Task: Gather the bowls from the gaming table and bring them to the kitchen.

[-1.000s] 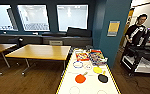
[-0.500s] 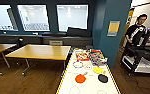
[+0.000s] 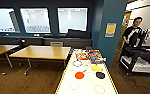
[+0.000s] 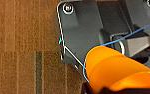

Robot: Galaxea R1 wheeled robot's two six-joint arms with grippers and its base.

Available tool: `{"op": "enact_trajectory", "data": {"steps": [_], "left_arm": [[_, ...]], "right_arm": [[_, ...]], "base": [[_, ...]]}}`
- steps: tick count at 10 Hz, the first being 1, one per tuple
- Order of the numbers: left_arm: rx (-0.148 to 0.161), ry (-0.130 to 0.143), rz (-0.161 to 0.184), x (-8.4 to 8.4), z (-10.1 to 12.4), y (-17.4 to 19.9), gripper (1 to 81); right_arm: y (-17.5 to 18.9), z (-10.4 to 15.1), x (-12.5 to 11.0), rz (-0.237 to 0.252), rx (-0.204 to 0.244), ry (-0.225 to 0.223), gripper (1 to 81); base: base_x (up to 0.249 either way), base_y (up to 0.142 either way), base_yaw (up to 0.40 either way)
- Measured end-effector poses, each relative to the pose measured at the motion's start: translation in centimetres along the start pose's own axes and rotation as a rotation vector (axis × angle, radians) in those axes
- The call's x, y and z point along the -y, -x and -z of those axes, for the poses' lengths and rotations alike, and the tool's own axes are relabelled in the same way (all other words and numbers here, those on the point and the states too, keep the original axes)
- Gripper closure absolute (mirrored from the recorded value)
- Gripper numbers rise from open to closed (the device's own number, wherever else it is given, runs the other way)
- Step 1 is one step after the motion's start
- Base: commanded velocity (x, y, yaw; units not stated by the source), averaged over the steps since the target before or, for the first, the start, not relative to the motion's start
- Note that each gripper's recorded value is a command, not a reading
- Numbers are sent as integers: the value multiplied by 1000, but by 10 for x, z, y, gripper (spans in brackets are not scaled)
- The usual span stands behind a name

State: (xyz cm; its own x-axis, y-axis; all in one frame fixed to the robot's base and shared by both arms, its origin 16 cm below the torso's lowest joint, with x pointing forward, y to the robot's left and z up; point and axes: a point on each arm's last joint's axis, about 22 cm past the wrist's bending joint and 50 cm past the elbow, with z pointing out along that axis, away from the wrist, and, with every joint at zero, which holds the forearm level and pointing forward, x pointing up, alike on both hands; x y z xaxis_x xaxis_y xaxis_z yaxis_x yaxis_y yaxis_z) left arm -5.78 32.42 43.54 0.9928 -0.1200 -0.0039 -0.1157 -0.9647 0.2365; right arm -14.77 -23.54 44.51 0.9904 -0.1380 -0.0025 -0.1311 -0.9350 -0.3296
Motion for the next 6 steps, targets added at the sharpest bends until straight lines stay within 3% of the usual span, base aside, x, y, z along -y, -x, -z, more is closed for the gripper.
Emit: {"op": "enact_trajectory", "data": {"steps": [1,2,3,4,6], "left_arm": [[33,-1,1,-1,1,13,811],[-12,-1,-7,0,-2,-19,811],[-77,4,-16,0,-3,-58,811],[-86,5,-18,0,-3,-64,811],[-32,5,-9,-2,-3,-29,811]], "right_arm": [[15,2,1,1,35,1,811],[-16,-2,1,11,-12,-2,811],[-54,-6,2,19,-75,-7,811],[-61,-6,3,21,-87,-8,811],[-30,-4,2,11,-35,-4,811]], "base": [[-88,0,0],[-88,0,0],[-88,0,0],[-88,0,0],[-96,0,0]]}}
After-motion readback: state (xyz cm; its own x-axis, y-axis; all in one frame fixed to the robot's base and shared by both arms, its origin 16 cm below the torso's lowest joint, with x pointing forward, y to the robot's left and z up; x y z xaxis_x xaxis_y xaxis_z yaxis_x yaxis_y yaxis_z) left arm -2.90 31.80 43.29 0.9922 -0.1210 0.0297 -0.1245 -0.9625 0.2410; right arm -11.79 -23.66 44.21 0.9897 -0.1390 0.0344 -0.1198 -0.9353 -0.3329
